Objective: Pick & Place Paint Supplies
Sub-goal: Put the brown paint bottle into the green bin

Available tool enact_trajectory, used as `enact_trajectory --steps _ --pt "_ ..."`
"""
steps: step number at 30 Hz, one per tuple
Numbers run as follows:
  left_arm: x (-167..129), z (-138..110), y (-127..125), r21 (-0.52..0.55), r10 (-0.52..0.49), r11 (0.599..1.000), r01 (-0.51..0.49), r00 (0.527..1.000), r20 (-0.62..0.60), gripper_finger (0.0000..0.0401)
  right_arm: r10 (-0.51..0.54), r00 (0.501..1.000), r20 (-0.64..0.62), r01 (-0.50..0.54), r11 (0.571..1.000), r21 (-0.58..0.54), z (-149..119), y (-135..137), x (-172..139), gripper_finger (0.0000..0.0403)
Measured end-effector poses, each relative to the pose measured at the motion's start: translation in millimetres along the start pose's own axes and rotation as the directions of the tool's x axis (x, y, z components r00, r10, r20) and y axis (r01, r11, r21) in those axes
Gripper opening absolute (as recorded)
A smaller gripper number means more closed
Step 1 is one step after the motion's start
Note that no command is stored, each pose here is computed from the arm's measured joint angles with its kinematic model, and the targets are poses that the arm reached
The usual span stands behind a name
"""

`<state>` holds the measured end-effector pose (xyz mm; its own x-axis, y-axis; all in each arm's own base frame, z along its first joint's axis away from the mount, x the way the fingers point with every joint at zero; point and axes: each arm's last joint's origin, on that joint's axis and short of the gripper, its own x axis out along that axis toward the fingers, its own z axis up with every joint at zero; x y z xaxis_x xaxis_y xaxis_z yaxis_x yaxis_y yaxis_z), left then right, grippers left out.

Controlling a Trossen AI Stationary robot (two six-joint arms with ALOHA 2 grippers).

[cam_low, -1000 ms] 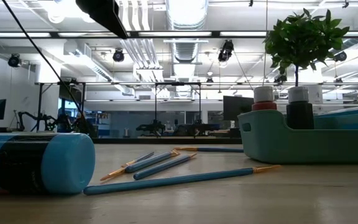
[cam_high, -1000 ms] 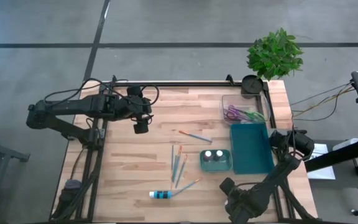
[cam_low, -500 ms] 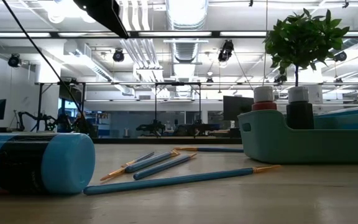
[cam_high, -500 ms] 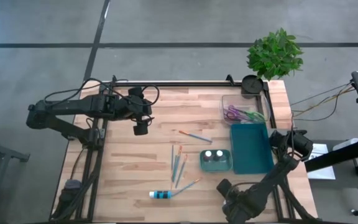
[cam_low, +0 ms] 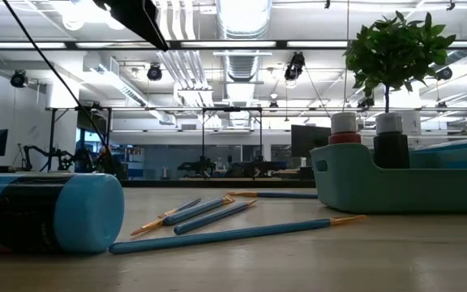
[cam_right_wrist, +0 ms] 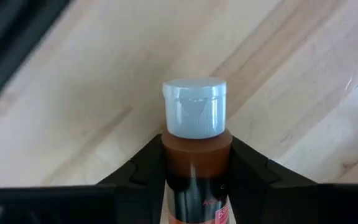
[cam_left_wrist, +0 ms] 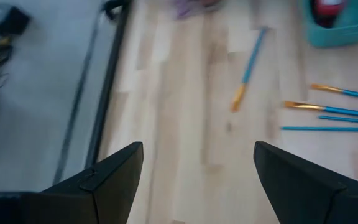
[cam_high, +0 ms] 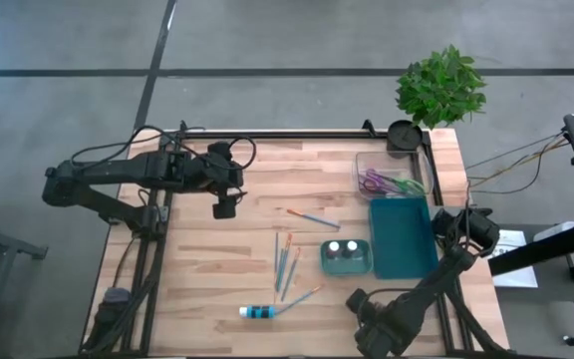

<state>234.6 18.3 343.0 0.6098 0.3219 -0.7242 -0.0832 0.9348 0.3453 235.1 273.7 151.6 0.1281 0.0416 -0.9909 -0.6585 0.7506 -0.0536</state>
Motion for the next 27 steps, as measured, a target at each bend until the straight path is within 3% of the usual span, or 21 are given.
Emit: enact_trajectory --steps 4,8,12,14,17,20,24,27 --pt "-3 3 -12 0.09 -0.125 0.988 0.122 0.992 0.034 0.0313 -0.037 0.997 0.068 0.034 0.998 0.043 7 -3 -20 0.0146" --pt "-11 10 -34 0.194 -0.244 0.956 0.221 0.964 0.108 0.0313 -0.148 0.982 0.116 0.14 0.987 0.077 12 -9 -45 0.0145" --pt "-22 19 -68 0.31 -0.357 0.909 0.279 0.905 0.23 0.0313 -0.287 0.938 0.193 0.267 0.956 0.124 20 -19 -77 0.0135" --pt "-27 19 -90 0.414 -0.417 0.865 0.283 0.866 0.278 0.0313 -0.355 0.911 0.209 0.334 0.933 0.133 22 -22 -90 0.0133" --pt "-33 16 -123 0.519 -0.444 0.828 0.213 0.815 0.373 0.0313 -0.456 0.855 0.247 0.433 0.89 0.146 24 -26 -109 0.0133" --pt "-36 6 -152 0.554 -0.383 0.83 0.064 0.787 0.483 0.0313 -0.552 0.783 0.287 0.531 0.833 0.155 26 -30 -129 0.0132" --pt "-31 -11 -174 0.475 -0.217 0.867 -0.15 0.745 0.631 0.0313 -0.657 0.659 0.366 0.644 0.744 0.178 33 -34 -151 0.0132" --pt "-21 -22 -178 0.414 -0.164 0.887 -0.205 0.698 0.697 0.0313 -0.676 0.56 0.479 0.678 0.706 0.204 41 -36 -171 0.0132"
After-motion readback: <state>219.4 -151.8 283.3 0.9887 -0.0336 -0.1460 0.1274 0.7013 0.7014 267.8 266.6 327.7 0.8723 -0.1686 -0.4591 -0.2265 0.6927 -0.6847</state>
